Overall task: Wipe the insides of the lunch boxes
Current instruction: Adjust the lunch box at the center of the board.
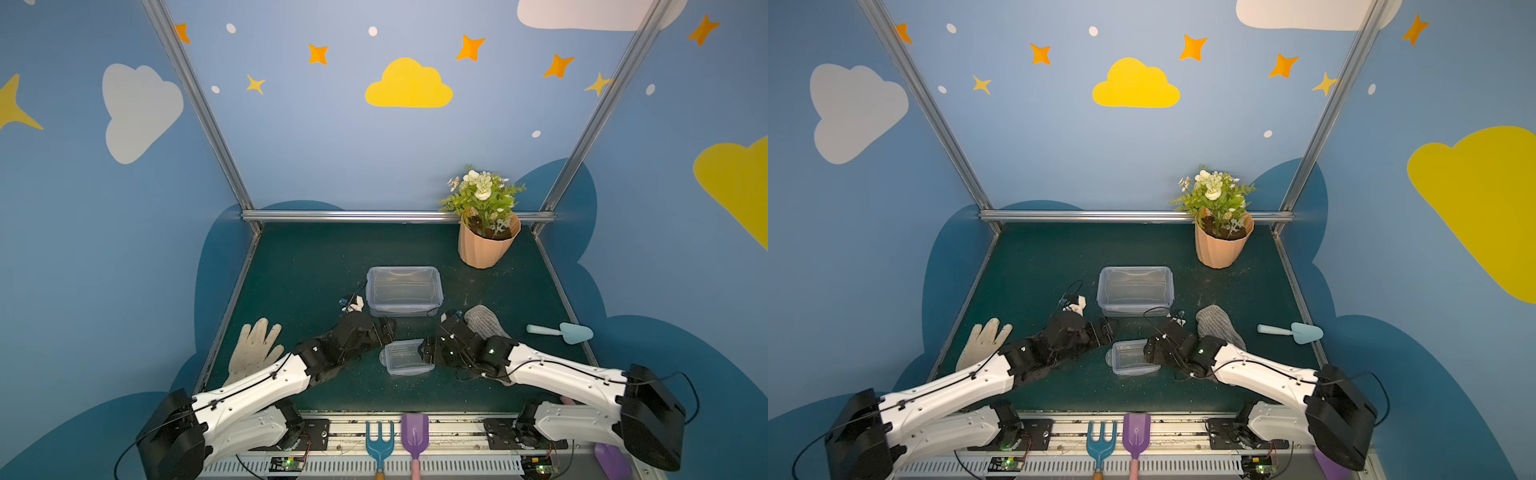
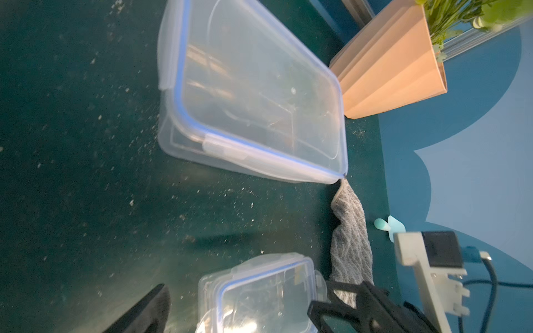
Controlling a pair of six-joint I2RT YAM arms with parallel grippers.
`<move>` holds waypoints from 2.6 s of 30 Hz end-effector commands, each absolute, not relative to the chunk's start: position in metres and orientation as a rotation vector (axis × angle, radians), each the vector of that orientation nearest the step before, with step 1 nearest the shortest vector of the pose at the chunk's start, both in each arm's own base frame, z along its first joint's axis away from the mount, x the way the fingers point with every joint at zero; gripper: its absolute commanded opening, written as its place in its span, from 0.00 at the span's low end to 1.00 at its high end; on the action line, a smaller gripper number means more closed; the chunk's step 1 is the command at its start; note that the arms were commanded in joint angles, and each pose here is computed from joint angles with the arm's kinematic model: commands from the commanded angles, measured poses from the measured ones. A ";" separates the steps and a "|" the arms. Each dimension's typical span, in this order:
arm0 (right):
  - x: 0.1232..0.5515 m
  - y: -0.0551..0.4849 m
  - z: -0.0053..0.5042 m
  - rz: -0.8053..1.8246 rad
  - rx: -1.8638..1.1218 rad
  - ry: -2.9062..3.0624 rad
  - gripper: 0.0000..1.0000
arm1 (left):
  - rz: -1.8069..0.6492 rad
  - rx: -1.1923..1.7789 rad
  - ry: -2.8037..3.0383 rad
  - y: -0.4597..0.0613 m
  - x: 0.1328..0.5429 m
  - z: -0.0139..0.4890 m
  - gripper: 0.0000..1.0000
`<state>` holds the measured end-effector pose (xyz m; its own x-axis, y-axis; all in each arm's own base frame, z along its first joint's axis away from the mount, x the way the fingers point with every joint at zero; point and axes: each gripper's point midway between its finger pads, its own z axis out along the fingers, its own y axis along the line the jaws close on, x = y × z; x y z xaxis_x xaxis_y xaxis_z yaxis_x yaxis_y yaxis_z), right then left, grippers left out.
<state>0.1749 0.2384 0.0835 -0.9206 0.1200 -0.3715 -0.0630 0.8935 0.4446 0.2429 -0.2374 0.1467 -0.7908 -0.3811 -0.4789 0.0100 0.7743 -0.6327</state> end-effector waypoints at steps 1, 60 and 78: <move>0.158 0.226 0.085 0.677 0.024 2.697 0.89 | -0.812 0.036 2.503 -0.255 0.238 0.137 1.00; 0.201 0.296 0.089 1.088 0.047 2.551 0.43 | -1.056 -0.157 2.743 -0.258 0.206 0.080 0.84; 0.219 0.302 0.078 1.088 0.049 2.574 0.56 | -1.139 -0.235 2.695 -0.278 0.183 0.077 0.81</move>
<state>0.2125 0.2937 0.0687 -0.9439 0.1677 -0.2844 -0.0762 0.7274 0.6820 0.1808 -0.2741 0.0717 -0.9753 -0.1919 -0.1094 -0.0603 0.7075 -0.7041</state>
